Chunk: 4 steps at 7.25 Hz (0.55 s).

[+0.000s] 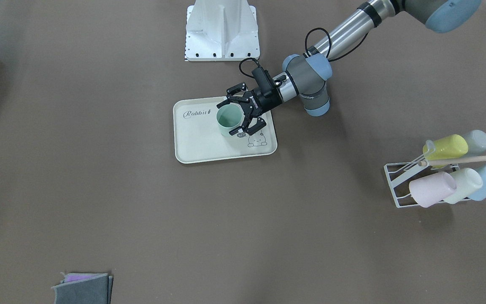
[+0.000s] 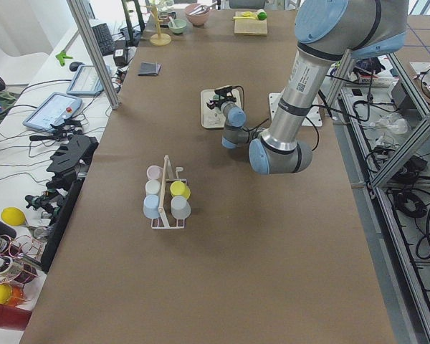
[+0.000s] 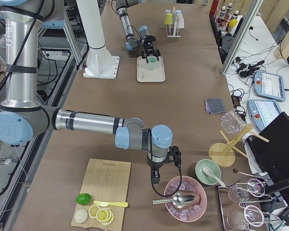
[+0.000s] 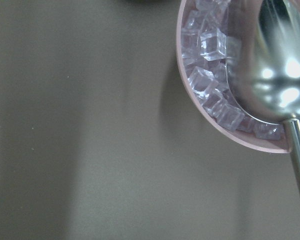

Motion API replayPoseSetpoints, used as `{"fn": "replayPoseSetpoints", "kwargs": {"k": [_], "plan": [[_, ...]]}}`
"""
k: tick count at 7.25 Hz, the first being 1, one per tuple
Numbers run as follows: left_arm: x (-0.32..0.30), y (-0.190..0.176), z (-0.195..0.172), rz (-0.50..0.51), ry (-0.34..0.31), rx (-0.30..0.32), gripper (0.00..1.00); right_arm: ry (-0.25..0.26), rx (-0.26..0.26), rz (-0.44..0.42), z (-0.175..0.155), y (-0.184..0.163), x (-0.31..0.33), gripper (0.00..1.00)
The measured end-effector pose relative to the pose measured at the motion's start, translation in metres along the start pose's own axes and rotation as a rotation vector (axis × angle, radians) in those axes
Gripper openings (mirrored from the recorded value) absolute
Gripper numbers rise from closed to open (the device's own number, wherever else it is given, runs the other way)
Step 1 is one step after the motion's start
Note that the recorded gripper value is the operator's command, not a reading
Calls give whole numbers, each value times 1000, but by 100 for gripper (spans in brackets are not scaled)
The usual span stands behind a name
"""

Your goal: Pick up and place green cup on tray

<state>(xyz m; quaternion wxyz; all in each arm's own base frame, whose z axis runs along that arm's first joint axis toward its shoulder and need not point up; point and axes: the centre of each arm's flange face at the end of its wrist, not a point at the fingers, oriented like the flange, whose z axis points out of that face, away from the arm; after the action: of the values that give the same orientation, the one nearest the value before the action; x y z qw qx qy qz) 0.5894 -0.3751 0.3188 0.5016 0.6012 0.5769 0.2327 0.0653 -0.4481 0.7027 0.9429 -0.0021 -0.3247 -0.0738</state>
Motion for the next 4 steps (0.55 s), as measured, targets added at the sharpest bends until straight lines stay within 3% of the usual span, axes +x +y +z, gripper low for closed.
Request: {"fn": "replayPoseSetpoints", "kwargs": {"k": [2,4], "plan": [[2,-9,-1,0,1,7,99,-2,1,1,0,0,0,100],[9,-42,3,3,-20,-37,99,-2,0,1,0,0,0,100]]}}
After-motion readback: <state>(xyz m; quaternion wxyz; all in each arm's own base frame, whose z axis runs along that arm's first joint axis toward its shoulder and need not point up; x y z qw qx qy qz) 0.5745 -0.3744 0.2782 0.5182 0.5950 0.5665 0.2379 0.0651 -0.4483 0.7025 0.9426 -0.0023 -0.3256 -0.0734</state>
